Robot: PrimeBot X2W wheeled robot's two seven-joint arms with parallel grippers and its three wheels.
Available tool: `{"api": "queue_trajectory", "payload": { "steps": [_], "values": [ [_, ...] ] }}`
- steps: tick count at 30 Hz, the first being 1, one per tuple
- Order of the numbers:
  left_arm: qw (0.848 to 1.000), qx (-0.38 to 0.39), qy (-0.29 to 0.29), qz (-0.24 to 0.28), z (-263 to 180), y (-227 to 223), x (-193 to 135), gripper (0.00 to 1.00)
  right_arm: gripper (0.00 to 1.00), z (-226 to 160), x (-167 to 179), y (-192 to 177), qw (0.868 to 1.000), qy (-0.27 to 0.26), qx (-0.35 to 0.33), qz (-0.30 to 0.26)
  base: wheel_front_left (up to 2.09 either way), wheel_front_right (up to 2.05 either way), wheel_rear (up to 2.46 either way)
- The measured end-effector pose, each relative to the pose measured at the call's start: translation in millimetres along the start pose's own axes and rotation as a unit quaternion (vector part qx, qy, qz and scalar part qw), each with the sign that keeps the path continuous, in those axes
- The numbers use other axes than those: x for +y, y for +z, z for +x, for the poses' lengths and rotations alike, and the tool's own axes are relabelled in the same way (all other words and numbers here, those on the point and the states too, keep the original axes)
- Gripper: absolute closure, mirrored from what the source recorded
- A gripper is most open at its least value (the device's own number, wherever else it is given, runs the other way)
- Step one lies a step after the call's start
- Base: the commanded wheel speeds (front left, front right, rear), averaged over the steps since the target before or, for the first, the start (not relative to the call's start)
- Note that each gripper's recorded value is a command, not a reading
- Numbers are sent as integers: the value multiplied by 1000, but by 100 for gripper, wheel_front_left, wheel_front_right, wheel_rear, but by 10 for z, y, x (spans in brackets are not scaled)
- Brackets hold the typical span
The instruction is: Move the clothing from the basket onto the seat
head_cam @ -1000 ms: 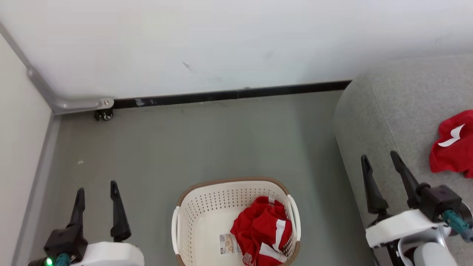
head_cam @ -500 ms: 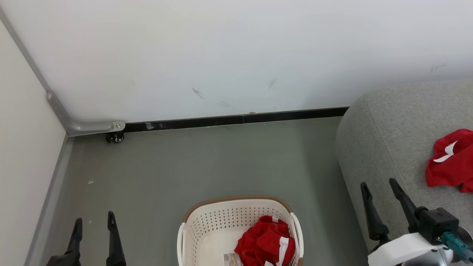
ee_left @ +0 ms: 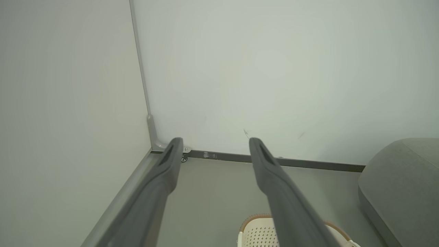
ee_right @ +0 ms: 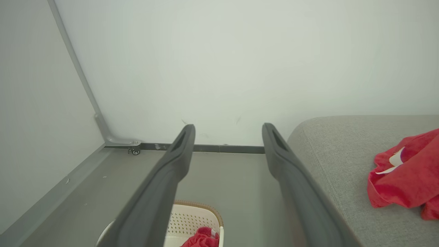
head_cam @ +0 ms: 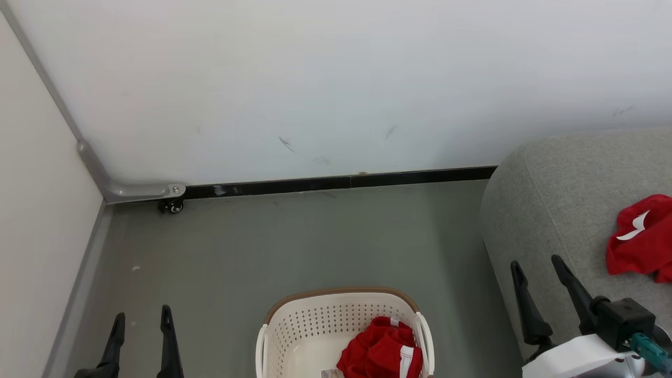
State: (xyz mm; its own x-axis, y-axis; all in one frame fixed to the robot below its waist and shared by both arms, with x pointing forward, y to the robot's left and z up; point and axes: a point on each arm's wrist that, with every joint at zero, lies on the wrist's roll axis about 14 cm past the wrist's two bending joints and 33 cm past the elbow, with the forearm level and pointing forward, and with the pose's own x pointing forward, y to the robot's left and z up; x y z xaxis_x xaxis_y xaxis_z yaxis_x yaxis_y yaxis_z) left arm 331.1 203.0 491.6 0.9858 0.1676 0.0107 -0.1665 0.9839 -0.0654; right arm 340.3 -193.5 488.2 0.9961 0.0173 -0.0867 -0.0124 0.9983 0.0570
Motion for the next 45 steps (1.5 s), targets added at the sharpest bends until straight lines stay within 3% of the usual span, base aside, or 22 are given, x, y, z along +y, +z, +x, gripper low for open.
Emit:
{"api": "queue_trajectory", "payload": {
  "steps": [30,36,45],
  "values": [
    [1000,-2,-22,2,1,92,-122,0,0,-52,38,-7,1000,5,15,11,0,0,0],
    [999,7,-36,7,19,38,-149,0,0,-69,-74,32,1000,-12,10,11,0,0,0],
    [996,5,-88,2,79,53,-438,0,0,-217,-335,4,998,-54,12,17,0,0,0]
  ]
}}
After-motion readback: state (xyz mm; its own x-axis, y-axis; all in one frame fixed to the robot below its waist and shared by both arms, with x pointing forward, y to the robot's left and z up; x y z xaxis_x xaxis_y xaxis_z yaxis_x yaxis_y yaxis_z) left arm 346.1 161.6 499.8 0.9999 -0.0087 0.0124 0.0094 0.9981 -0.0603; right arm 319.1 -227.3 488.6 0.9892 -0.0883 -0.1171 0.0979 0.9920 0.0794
